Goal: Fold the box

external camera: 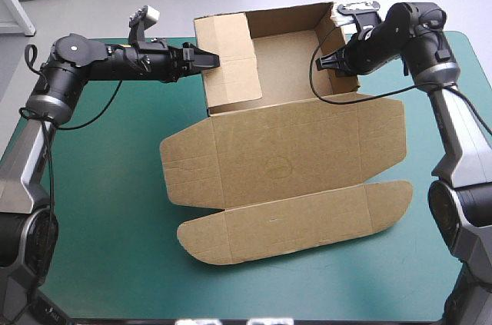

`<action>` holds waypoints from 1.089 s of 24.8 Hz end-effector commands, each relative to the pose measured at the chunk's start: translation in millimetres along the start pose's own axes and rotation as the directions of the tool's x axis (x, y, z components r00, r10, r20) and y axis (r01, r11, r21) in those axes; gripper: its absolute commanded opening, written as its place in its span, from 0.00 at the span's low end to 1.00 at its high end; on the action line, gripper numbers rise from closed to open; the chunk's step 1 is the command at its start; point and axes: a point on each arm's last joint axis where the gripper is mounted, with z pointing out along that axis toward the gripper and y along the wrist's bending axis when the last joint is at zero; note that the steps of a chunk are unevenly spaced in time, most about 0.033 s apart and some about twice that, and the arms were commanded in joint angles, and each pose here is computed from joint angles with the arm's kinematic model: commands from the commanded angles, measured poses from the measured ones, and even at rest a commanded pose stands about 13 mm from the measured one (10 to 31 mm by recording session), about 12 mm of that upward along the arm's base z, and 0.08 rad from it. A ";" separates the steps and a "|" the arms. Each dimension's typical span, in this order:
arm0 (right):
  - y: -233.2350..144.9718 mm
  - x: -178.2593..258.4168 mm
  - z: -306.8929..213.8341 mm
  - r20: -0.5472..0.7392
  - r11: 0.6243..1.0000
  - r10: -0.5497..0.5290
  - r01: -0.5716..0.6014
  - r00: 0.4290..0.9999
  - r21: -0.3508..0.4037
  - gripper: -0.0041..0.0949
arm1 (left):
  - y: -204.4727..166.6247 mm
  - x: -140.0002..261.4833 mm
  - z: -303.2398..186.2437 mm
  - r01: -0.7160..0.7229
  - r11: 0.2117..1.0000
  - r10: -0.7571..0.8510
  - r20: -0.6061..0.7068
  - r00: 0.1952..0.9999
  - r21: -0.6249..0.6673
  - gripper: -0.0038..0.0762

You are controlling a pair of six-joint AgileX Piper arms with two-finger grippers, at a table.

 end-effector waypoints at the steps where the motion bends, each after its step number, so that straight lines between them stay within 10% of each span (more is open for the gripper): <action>1: 19.4 -6.6 -33.8 0.114 1.000 -0.017 0.019 0.993 -0.017 0.04 | -29.4 -8.1 -9.0 -0.003 0.999 0.007 0.097 0.995 -0.041 0.67; 19: 79.4 -1.5 -27.3 0.113 0.993 -0.119 0.120 0.986 -0.003 0.04 | -16.2 -5.8 1.0 0.055 0.946 -0.013 0.134 0.991 -0.319 0.56; 27: 81.2 0.5 -27.1 0.094 0.993 -0.116 0.118 0.989 -0.010 0.04 | -3.6 2.0 17.4 0.100 0.949 -0.089 0.050 0.995 -0.299 0.26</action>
